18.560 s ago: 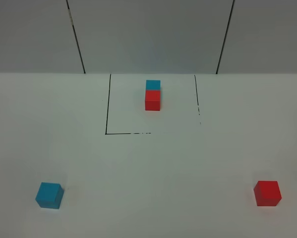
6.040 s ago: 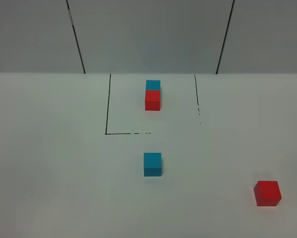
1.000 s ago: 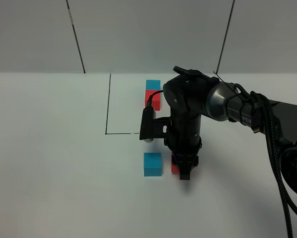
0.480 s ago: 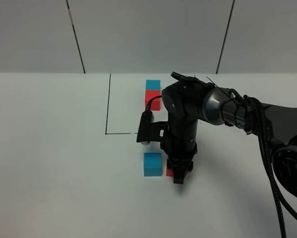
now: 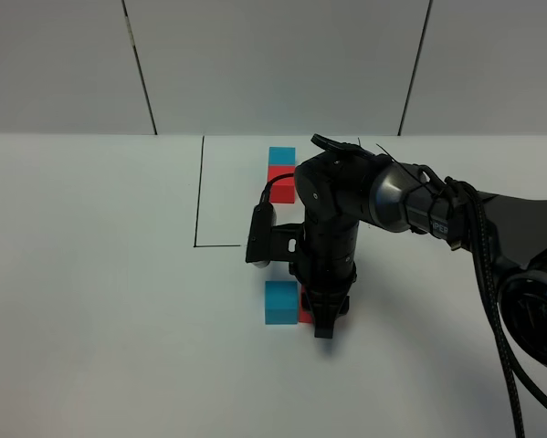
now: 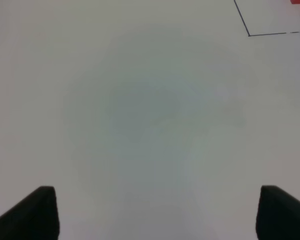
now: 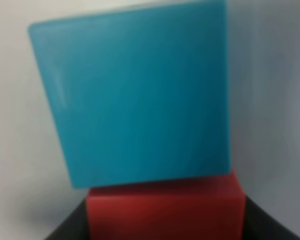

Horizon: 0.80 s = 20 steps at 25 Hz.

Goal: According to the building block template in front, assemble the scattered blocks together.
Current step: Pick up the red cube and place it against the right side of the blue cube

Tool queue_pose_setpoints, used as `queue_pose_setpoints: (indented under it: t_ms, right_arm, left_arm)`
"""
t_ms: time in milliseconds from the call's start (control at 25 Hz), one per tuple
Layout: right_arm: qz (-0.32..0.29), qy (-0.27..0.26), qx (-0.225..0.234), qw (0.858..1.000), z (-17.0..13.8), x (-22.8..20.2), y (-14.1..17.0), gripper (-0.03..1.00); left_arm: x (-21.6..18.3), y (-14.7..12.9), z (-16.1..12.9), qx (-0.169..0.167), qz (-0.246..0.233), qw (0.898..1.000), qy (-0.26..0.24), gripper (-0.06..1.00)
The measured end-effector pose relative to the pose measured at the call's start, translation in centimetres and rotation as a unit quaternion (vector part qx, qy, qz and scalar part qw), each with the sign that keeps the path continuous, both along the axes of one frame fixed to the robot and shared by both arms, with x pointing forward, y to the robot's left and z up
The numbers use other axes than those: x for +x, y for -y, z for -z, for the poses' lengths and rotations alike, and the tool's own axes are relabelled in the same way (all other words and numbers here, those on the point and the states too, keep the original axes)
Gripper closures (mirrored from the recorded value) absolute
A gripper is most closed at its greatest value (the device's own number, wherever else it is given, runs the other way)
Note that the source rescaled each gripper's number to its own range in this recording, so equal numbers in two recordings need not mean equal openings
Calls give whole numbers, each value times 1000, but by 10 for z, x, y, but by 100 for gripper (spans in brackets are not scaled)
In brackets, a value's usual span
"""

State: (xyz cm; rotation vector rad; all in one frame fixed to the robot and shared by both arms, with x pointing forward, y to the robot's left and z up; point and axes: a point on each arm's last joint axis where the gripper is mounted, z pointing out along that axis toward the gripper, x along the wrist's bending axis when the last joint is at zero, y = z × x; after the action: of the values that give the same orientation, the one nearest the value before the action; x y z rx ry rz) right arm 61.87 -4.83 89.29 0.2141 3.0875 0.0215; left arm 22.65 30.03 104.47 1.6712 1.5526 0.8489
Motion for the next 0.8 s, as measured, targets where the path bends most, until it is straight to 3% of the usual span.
queue_pose_setpoints:
  t_ms: [800]
  right_arm:
    - [-20,-4,-6,1000,1,-5,-6,95]
  left_arm:
    - [0,0,0,0,0,1000,0,6]
